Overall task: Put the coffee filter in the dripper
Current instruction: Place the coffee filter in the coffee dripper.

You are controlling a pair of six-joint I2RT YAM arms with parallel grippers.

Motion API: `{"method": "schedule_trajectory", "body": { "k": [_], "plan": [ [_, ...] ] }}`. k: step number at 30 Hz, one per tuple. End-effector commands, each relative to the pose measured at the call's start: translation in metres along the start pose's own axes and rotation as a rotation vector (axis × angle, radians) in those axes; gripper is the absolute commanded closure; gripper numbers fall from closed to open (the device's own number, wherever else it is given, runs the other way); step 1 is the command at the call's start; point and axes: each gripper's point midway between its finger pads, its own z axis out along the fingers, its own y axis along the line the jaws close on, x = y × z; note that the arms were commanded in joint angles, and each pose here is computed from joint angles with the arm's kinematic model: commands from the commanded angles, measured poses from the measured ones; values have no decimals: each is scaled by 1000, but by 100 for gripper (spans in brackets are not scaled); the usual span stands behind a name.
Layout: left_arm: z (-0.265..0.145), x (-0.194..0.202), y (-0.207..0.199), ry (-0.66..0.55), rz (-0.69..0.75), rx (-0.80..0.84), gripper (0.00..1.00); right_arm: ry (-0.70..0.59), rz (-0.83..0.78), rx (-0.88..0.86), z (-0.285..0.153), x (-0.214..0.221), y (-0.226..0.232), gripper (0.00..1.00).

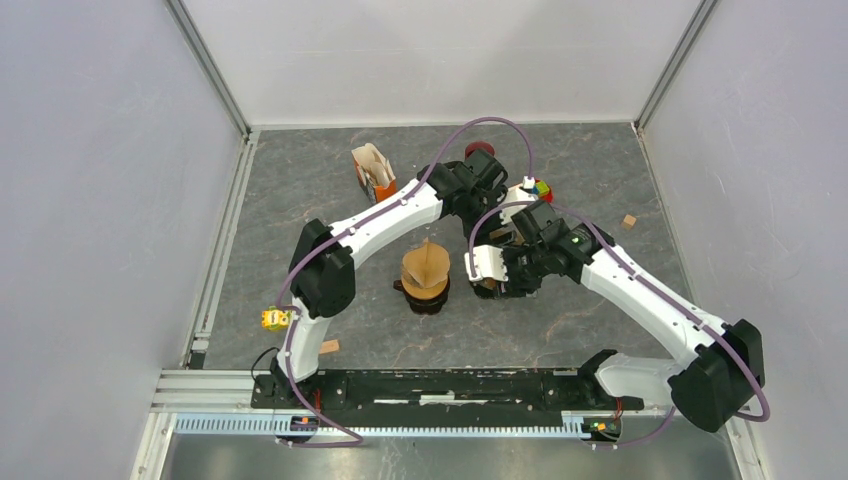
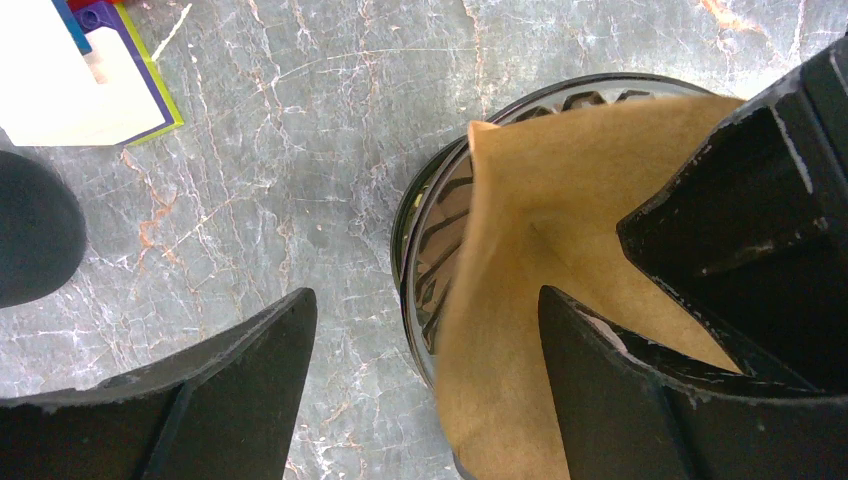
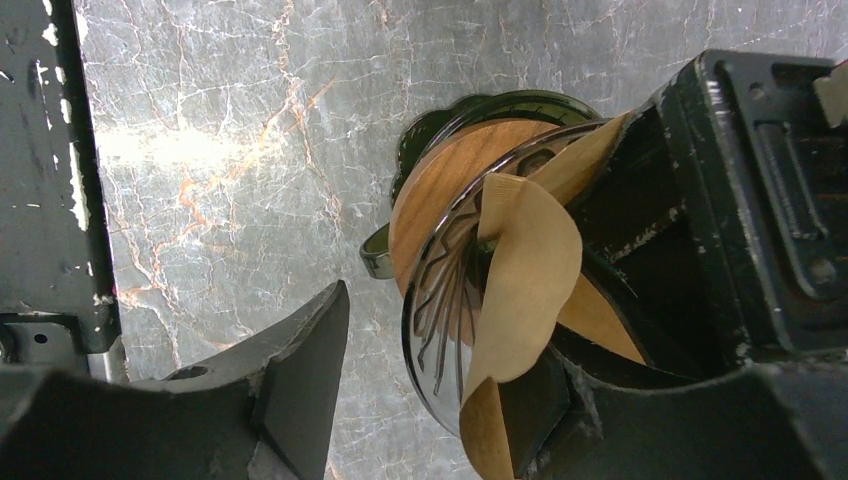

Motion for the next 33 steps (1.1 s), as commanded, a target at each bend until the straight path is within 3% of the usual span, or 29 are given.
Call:
{"method": "schedule_trajectory", "body": {
  "k": [1, 17, 33],
  "plan": [
    [-9, -12, 3, -21, 55, -3, 12, -25, -27, 24, -15, -9, -5, 39],
    [-29, -34, 6, -79, 40, -38, 1, -90, -43, 18, -26, -24, -5, 38],
    [-52, -47, 1, -122, 52, -57, 0, -45, -14, -24, -14, -5, 6, 38]
  ]
}}
